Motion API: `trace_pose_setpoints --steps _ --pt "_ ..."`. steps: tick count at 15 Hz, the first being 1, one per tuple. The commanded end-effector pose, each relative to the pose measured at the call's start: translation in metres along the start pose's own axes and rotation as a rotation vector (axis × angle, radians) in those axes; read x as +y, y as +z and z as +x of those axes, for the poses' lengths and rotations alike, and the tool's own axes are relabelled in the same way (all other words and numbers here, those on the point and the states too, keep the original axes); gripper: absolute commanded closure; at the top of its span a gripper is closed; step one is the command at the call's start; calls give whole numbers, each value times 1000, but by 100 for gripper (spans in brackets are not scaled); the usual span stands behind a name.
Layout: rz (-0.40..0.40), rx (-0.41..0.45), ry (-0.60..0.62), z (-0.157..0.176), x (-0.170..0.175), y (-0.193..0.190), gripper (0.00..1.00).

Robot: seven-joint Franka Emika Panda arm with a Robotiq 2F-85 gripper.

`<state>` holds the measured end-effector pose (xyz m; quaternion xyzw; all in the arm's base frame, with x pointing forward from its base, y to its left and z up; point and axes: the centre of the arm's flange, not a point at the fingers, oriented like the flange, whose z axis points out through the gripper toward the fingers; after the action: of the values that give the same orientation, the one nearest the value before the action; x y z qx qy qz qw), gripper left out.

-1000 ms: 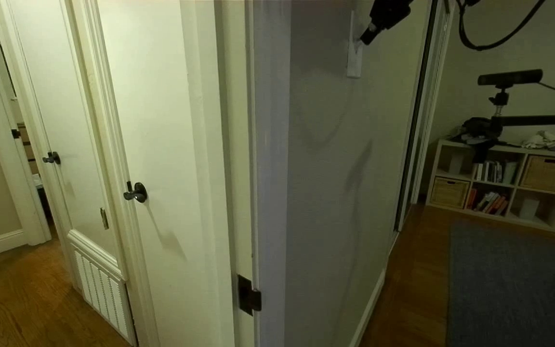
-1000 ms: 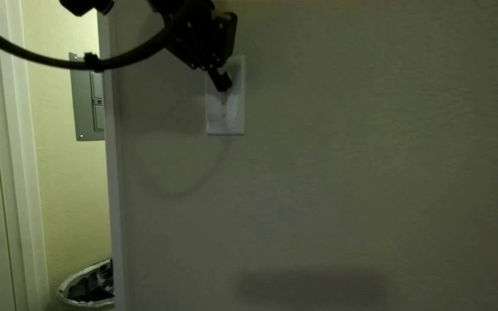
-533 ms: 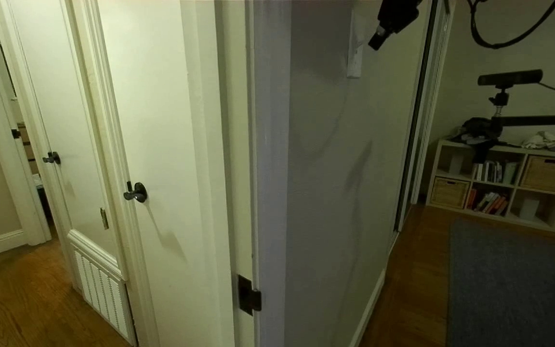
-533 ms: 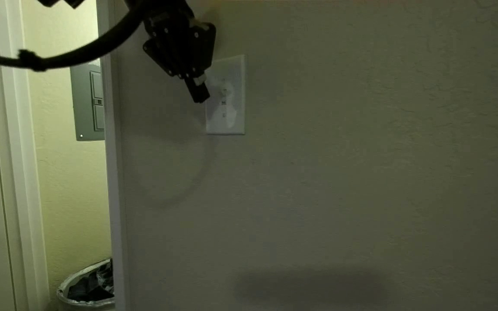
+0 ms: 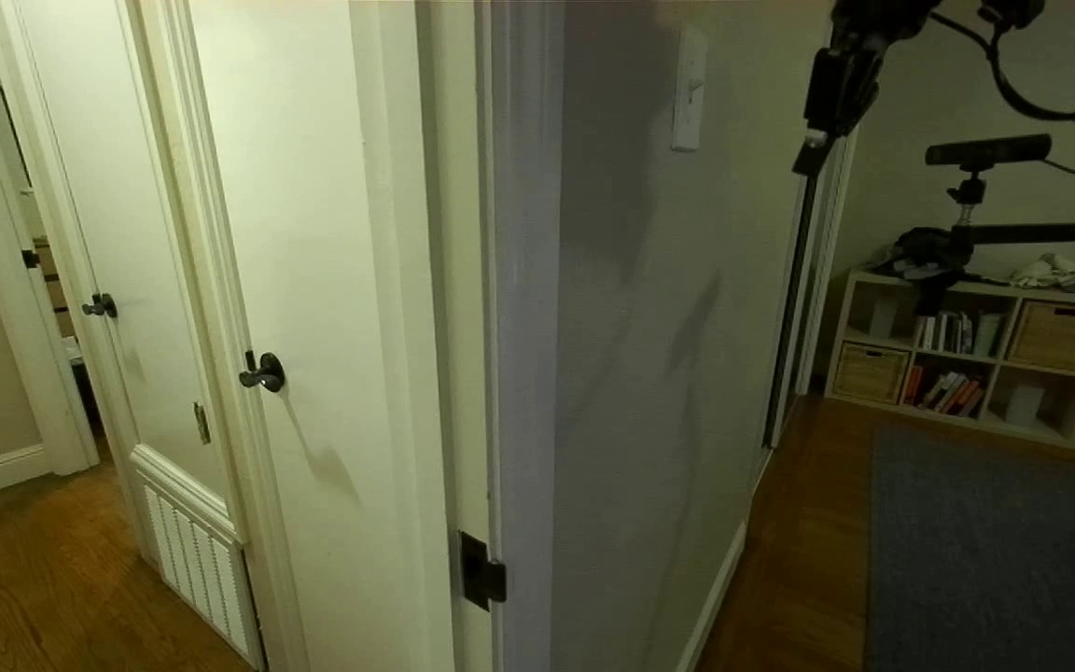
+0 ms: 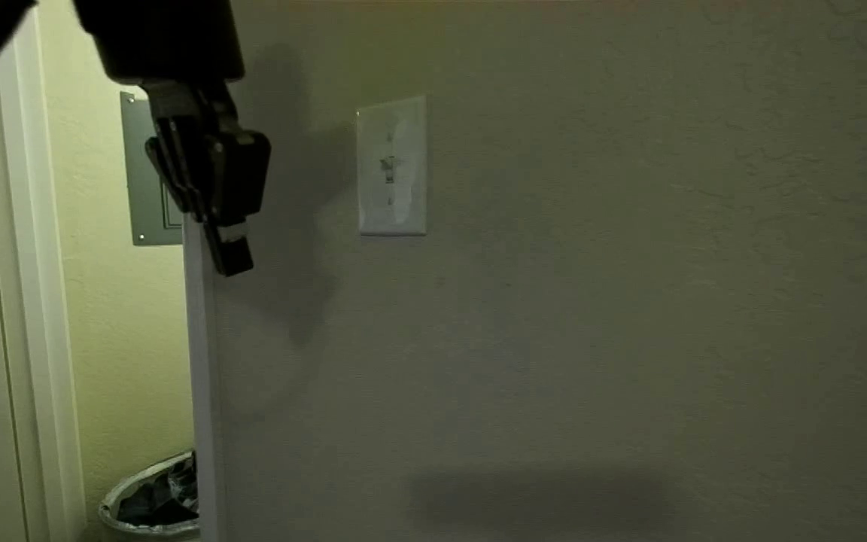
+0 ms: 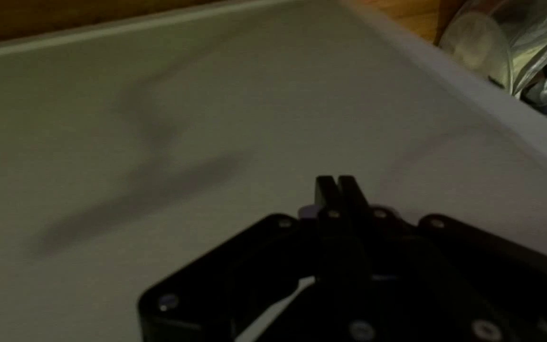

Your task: Turn on the light

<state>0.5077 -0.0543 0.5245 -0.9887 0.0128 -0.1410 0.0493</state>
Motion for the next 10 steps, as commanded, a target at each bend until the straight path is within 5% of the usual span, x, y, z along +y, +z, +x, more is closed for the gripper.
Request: trace_pose_setpoints --steps 1,6,7,10 --pt "15 -112 22 -41 -15 9 94" --pt "-2 -191 6 -64 -33 23 94" --pt "19 -177 -13 -40 -25 31 93" --pt "14 -186 -11 -46 -30 32 93"
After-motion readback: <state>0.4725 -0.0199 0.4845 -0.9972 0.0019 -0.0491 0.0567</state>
